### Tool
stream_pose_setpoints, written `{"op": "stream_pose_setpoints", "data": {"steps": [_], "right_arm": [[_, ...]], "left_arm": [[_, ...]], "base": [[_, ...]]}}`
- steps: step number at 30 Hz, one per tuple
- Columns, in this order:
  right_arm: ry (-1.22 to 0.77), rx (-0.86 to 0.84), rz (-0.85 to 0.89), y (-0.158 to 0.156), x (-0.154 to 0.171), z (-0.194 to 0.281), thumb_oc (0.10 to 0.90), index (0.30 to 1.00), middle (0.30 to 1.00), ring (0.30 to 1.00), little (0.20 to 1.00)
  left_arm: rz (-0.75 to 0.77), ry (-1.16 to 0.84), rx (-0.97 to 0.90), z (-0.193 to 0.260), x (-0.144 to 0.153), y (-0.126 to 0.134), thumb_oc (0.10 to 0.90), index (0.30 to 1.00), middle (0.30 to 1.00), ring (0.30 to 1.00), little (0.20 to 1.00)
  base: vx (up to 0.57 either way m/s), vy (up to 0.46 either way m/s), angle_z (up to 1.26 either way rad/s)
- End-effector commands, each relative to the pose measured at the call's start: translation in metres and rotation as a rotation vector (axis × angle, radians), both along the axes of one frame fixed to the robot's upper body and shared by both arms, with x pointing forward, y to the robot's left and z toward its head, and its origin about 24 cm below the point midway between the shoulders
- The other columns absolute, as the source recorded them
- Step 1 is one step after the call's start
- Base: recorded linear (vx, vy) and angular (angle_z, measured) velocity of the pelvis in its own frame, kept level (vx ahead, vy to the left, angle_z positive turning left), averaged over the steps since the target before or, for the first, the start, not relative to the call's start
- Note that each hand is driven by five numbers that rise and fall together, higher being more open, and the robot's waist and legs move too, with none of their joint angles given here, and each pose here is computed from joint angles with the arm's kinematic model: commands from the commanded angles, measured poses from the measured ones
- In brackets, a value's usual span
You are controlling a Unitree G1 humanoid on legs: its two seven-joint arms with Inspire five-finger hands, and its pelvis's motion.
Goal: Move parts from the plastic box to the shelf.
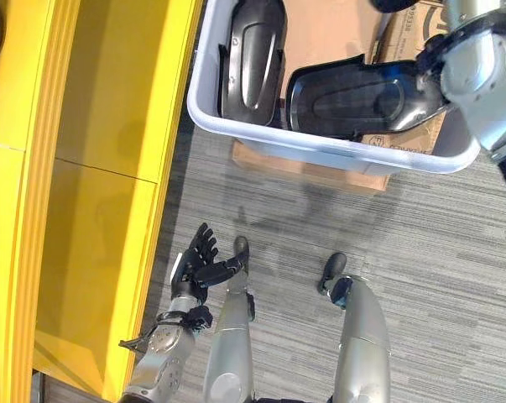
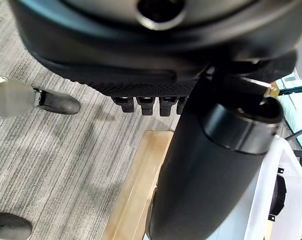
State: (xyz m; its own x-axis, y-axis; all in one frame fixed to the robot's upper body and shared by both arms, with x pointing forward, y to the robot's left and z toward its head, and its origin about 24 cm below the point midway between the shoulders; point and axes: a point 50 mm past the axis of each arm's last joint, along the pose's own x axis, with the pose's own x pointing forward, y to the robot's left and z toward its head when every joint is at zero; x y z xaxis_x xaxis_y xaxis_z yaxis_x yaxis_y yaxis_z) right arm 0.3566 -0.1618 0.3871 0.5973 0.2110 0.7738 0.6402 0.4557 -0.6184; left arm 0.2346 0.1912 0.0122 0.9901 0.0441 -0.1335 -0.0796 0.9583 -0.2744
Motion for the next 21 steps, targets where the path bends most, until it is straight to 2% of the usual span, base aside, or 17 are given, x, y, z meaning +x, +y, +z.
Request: {"op": "stream_pose_setpoints", "data": {"steps": [1,8,15,21], "right_arm": [[-0.173,0.142,0.218,0.009,-0.033,0.041,0.900,1.000,1.000,1.000,1.000],[-0.099,0.190,0.365,0.016,-0.036,0.016,0.900,1.000,1.000,1.000,1.000],[-0.053,0.170,0.404,0.018,-0.038,0.003,0.900,1.000,1.000,1.000,1.000],[0.032,0.224,0.417,0.011,-0.028,-0.011,0.900,1.000,1.000,1.000,1.000]], "left_arm": [[0.032,-0.052,-0.019,0.011,-0.003,0.007,0.900,1.000,1.000,1.000,1.000],[0.040,-0.038,-0.017,0.009,-0.005,0.007,0.900,1.000,1.000,1.000,1.000],[0.043,-0.027,-0.012,0.007,-0.008,0.008,0.900,1.000,1.000,1.000,1.000],[0.047,-0.029,-0.017,0.007,-0.007,0.006,0.900,1.000,1.000,1.000,1.000]], "base": [[-0.01,0.042,-0.01],[-0.01,0.034,-0.07],[0.00,0.007,-0.04],[0.00,0.000,0.00]]}}
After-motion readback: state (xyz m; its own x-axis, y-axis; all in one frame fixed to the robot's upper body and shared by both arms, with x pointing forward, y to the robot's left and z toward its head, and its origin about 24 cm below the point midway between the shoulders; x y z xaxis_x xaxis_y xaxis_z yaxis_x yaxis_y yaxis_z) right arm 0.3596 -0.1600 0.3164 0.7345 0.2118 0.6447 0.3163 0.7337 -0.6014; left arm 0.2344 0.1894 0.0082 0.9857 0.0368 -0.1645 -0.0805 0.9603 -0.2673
